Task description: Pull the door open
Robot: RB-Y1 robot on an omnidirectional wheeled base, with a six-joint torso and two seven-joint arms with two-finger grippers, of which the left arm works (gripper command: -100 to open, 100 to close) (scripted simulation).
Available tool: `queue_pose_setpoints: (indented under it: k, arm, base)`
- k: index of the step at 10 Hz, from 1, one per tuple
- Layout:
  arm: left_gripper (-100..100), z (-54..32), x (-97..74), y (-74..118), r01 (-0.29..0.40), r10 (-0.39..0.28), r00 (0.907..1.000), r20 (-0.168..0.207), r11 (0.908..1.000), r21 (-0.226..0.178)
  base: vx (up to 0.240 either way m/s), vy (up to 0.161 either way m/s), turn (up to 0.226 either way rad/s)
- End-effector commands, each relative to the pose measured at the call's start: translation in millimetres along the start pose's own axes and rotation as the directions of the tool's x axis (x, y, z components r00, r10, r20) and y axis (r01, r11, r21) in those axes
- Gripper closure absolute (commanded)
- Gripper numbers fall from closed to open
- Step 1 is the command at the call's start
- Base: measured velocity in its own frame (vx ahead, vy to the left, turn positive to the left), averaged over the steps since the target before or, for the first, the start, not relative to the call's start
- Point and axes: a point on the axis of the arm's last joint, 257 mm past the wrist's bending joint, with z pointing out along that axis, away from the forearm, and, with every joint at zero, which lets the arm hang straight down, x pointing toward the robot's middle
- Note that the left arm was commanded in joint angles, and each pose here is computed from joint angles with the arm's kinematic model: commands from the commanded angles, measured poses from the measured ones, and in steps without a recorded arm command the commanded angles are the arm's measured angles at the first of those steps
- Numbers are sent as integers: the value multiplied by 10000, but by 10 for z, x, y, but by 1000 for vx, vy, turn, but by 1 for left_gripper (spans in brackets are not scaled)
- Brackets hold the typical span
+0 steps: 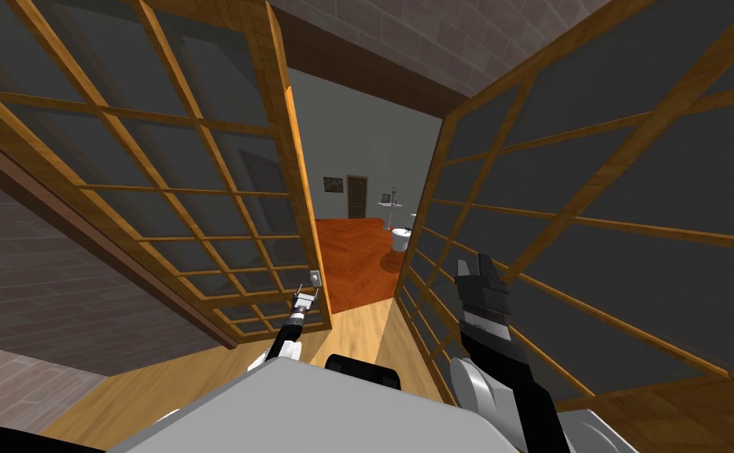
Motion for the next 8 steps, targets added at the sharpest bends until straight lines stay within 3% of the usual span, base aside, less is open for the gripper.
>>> queue_pose_setpoints:
  k: [1, 2, 4, 5, 7, 8]
  arm:
    - [-100, 12, 7, 25, 711, -711, 9974, 64, 9975, 58]
    - [-100, 12, 7, 25, 770, -771, 9970, 64, 9970, 58]
    - [-100, 26, 22, 65, 1787, -1790, 9837, 157, 9838, 161]
    - [-100, 26, 22, 65, 1928, -1930, 9811, 154, 9811, 163]
    - [-100, 39, 34, 105, 2874, -2880, 9574, 226, 9574, 269]
    - [-100, 39, 34, 105, 3001, -3007, 9535, 223, 9535, 272]
  base:
    - [-53, 21, -36]
    - [-43, 17, -30]
    - [-76, 22, -65]
    - [-66, 20, -20]
    - [-72, 18, -55]
    - [-64, 20, -19]
